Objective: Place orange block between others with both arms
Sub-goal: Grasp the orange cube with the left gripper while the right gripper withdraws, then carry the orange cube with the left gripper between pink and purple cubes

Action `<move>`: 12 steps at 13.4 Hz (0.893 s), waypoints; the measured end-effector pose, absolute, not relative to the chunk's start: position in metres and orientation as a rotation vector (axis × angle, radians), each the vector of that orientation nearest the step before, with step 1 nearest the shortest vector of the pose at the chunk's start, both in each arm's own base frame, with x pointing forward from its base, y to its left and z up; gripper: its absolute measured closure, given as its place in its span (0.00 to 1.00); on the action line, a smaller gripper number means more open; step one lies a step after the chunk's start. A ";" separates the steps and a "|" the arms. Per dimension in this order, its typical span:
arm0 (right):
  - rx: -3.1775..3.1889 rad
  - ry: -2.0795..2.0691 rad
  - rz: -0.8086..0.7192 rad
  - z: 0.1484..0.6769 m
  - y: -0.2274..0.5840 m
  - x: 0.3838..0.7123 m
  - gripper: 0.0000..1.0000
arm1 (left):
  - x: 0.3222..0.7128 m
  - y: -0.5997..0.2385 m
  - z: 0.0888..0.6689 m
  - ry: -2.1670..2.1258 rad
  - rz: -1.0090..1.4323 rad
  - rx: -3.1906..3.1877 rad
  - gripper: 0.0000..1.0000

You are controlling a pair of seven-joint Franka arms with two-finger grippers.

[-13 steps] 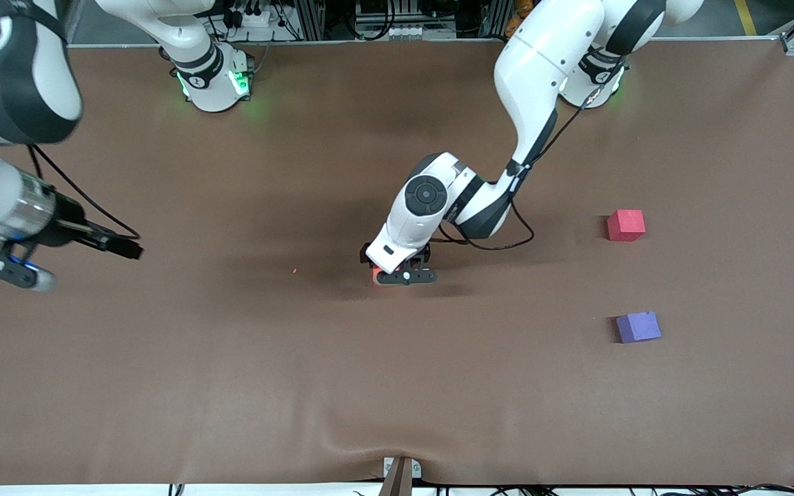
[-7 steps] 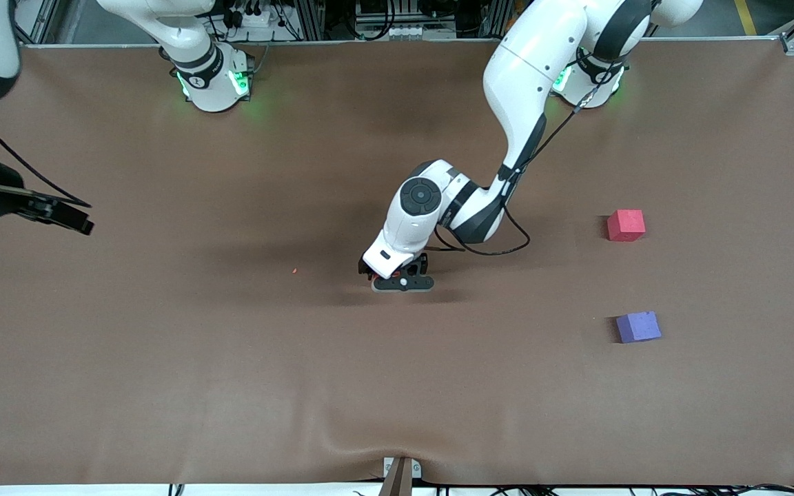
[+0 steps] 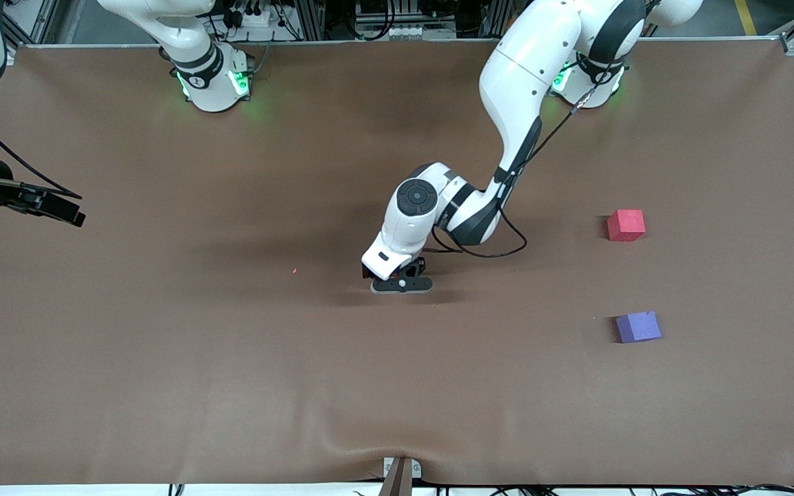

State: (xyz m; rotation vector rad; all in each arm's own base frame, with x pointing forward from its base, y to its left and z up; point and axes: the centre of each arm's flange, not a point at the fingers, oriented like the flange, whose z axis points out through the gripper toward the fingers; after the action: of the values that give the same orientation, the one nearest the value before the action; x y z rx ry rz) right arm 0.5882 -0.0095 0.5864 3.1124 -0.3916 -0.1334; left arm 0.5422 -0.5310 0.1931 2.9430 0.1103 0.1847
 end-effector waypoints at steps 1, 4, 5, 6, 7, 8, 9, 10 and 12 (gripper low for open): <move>3.112 -0.391 -0.135 0.586 -0.010 0.588 0.00 | 0.545 -0.527 0.196 0.119 0.163 2.966 0.39; 3.111 -0.384 -0.147 0.586 -0.010 0.587 0.00 | 0.585 -0.478 0.231 0.235 0.121 3.039 0.40; 3.113 -0.371 -0.149 0.586 -0.010 0.587 0.00 | 0.604 -0.450 0.247 0.298 0.105 3.058 0.43; 3.115 -0.352 -0.151 0.586 -0.010 0.587 0.00 | 0.622 -0.419 0.259 0.354 0.092 3.083 0.44; 3.117 -0.332 -0.151 0.586 -0.013 0.587 0.00 | 0.639 -0.386 0.266 0.393 0.082 3.115 0.44; 3.119 -0.313 -0.152 0.586 -0.016 0.587 0.00 | 0.652 -0.356 0.268 0.425 0.063 3.145 0.44; 3.121 -0.301 -0.152 0.586 -0.019 0.587 0.00 | 0.661 -0.330 0.266 0.454 0.030 3.169 0.44; 3.122 -0.294 -0.152 0.586 -0.021 0.586 0.00 | 0.667 -0.308 0.262 0.470 -0.013 3.193 0.44; 3.122 -0.290 -0.153 0.586 -0.022 0.586 0.00 | 0.675 -0.270 0.253 0.469 -0.057 3.254 0.44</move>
State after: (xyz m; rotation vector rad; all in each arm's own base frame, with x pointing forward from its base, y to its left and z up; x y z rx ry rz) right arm 0.5864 -0.0218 0.5855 3.1221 -0.2899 -0.1528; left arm 0.6751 -0.2701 0.2531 3.2541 0.4685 -0.0575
